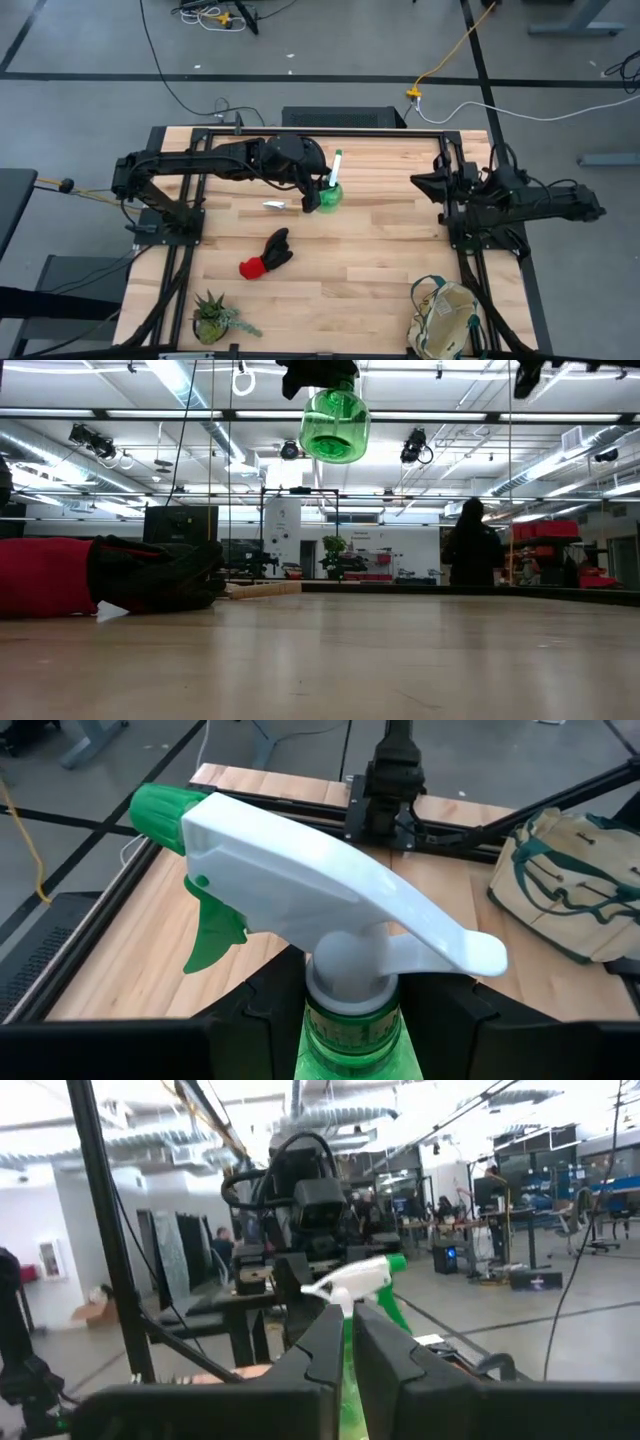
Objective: Pick & Place Garden tools in Gardening bag
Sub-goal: Put the green spray bottle into the gardening bag
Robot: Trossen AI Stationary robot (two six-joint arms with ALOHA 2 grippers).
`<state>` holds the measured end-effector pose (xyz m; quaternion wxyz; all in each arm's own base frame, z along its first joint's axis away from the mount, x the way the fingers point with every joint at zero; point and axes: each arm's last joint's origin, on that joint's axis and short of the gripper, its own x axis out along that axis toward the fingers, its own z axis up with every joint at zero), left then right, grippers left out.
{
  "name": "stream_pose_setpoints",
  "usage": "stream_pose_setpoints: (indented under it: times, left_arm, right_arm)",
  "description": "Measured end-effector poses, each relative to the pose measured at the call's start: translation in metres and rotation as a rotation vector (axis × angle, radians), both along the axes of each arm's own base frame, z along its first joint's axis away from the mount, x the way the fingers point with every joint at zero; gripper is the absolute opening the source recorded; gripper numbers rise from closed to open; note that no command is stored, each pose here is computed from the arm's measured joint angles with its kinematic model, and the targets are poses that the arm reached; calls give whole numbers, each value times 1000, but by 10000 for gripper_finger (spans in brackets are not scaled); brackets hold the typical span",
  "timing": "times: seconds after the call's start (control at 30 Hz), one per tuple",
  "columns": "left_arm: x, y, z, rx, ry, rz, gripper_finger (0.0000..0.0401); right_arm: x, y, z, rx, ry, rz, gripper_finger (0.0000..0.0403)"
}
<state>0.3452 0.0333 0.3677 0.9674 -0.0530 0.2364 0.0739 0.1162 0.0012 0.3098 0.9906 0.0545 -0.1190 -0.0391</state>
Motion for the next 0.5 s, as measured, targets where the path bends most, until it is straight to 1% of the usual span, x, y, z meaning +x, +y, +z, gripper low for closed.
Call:
stream_pose_setpoints:
  times: [0.17,0.5]
  left_arm:
    - [0,-1,0,-18,-2,-7,151]
    - [0,-1,0,-21,-2,-6,151]
  right_arm:
    - [10,1,34,-2,28,11,29]
    - [26,2,87,-91,134,6,29]
